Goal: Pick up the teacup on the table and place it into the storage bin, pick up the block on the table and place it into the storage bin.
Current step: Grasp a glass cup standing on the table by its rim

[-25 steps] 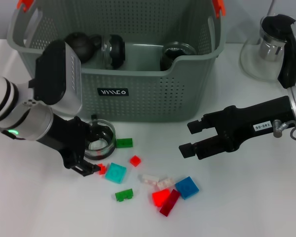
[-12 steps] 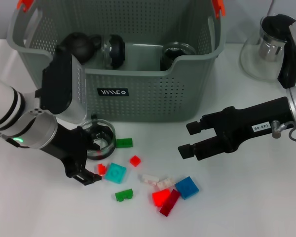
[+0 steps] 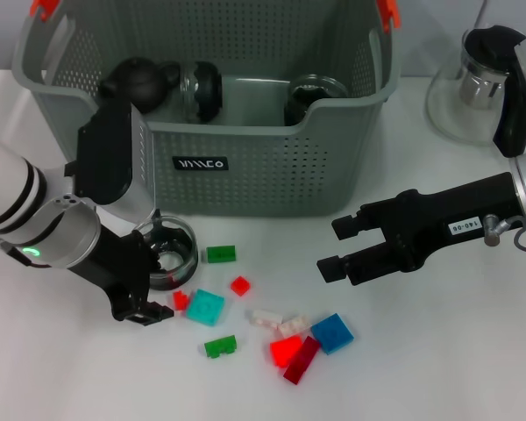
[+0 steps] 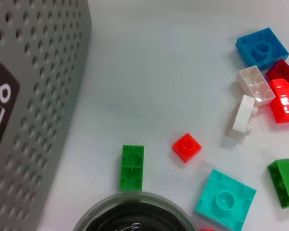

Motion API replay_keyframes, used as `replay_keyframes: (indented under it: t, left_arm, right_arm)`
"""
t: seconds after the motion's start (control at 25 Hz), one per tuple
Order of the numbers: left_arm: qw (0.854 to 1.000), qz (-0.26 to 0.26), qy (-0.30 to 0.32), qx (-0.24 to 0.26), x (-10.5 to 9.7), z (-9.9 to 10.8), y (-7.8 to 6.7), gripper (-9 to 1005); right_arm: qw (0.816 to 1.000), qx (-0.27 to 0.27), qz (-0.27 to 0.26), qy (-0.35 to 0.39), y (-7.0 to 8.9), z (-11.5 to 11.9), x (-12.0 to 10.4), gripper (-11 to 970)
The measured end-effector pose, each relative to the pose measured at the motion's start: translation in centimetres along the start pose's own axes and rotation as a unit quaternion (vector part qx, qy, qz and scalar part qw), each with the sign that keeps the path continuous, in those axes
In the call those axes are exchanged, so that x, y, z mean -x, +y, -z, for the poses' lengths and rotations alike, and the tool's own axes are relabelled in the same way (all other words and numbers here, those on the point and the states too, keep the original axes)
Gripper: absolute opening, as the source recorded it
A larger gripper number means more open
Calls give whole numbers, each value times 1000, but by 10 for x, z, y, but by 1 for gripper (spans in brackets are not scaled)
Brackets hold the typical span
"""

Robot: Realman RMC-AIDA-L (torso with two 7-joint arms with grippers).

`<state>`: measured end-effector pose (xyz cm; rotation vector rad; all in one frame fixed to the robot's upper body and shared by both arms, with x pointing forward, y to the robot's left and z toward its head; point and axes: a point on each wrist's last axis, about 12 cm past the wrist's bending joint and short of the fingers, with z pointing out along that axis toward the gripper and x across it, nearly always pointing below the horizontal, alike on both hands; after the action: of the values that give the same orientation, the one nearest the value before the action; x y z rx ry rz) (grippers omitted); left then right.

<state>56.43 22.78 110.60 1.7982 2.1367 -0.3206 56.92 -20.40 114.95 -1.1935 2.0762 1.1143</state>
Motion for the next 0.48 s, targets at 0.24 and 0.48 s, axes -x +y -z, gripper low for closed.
replay_keyframes:
  t: [0.24,0.48]
  left_arm:
    - [1000,5,0,-1,-2,2,1,458]
    - [1000,6,1,-5,-3,3,0,276]
  right_arm:
    - [1000,0,0,0,0,0,0,868]
    - [1000,0,0,0,0,0,0,867]
